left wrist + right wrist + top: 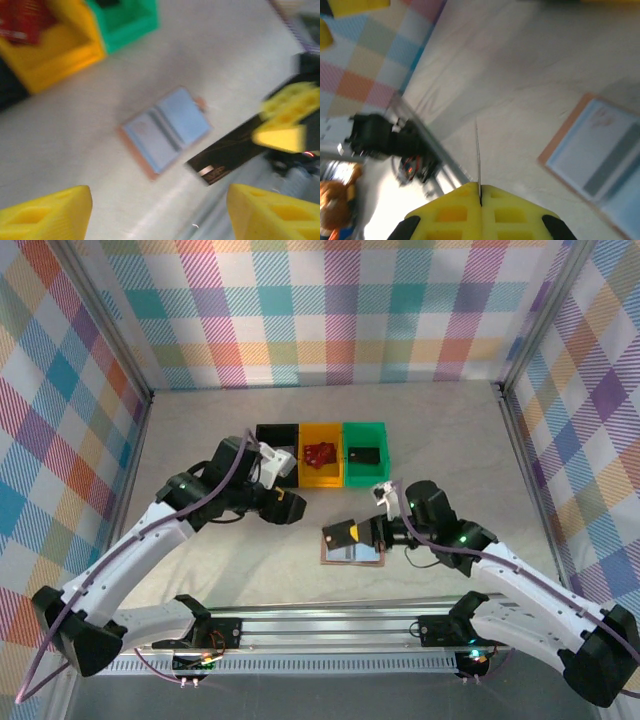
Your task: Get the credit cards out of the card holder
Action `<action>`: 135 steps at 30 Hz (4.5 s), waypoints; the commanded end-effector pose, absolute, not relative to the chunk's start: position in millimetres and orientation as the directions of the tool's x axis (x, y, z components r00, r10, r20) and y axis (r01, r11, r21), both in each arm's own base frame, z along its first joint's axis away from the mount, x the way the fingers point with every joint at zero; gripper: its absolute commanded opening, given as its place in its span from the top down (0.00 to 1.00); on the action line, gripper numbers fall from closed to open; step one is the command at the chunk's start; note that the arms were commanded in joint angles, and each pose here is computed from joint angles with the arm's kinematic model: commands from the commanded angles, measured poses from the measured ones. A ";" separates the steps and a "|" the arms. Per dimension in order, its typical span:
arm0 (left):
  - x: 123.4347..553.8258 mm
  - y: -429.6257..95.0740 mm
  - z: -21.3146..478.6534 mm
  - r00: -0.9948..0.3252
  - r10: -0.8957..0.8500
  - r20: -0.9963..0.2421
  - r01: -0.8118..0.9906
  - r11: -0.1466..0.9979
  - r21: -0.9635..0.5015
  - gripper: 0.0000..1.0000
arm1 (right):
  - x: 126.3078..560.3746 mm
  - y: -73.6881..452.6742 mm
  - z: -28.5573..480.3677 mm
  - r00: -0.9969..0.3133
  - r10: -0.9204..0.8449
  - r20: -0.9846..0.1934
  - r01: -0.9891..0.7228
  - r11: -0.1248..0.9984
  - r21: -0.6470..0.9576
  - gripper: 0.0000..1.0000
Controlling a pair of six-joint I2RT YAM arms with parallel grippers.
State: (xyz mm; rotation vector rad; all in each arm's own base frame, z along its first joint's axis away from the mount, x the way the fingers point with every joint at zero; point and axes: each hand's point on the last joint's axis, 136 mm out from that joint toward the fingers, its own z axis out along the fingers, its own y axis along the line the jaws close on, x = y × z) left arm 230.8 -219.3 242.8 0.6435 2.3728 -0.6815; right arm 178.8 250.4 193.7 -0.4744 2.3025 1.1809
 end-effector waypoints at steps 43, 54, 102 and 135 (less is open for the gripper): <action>275.4 -100.2 259.6 -0.547 0.051 -0.835 0.030 0.999 0.041 0.00 | 459.1 211.6 147.4 -0.876 0.164 -0.454 -0.063 0.894 0.444 1.00; 276.3 -100.7 257.8 -0.552 0.057 -0.832 0.030 0.998 0.048 0.00 | 463.0 210.7 124.6 -0.887 0.191 -0.420 -0.019 0.895 0.446 1.00; 276.9 -100.0 257.6 -0.551 0.065 -0.832 0.029 0.998 0.058 0.00 | 470.8 204.7 81.1 -0.920 0.194 -0.341 0.025 0.896 0.444 0.89; 277.9 -100.5 253.5 -0.563 0.074 -0.823 0.028 0.997 0.070 0.00 | 465.0 195.0 171.7 -0.873 0.228 -0.432 -0.005 0.880 0.474 0.68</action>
